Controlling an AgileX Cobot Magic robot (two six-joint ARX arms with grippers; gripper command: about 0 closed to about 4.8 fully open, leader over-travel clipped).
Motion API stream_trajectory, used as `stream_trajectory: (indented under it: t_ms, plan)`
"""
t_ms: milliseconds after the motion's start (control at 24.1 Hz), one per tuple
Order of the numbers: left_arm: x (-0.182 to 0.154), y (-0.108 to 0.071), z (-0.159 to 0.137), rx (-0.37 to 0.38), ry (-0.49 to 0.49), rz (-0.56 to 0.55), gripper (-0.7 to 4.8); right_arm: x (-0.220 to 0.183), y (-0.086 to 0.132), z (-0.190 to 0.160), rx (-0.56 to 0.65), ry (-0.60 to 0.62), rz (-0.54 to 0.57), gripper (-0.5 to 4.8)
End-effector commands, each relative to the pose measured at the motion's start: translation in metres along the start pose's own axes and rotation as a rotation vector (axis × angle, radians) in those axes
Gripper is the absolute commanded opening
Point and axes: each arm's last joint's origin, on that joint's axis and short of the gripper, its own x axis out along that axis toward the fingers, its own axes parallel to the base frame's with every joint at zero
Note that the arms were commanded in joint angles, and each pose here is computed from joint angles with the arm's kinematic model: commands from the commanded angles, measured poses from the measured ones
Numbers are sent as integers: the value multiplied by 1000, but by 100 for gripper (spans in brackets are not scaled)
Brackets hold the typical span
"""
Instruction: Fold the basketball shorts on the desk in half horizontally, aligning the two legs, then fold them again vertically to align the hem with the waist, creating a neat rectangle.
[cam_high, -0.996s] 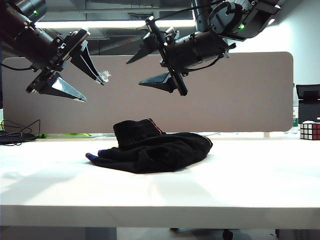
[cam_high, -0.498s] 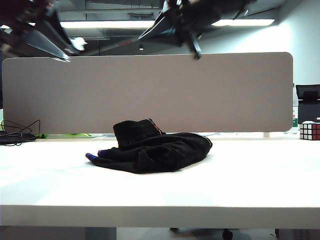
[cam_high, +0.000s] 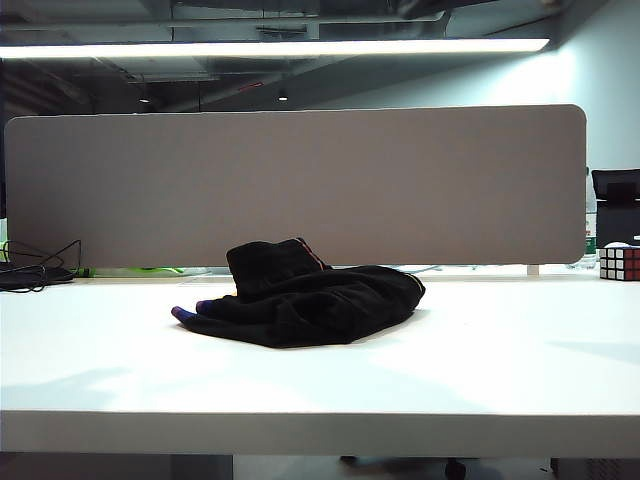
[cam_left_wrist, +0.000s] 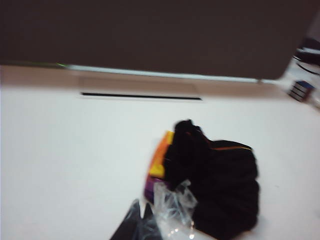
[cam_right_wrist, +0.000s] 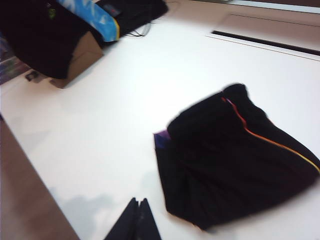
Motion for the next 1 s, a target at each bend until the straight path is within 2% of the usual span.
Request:
stream_trajectory:
  t_ms: [41,207,456,622,830,996]
  plan:
    - [-13,2,-16,-7,-20,36,-6,-29,4,-31,-10,-72,-106,-9]
    - [-22,4,-37,-11,-49,39,-6,-53,6,-66,33,-157,-162,-9]
    - [-27,8,-70,-49,-133,13,-6,-71,2,-119,40,-195,-270,-9]
    - [-28,10,-84,-45,-148,2,-6,-76,-2,-143,41,-233,-336,-9]
    - [-24,12,-96,-52,-139,-8,-6,-79,-6,-173,30,-307,-344,-9]
    - [-22,12,-99,-52,-126,-17,-6,-76,-11,-200,30,-317,-361,-9]
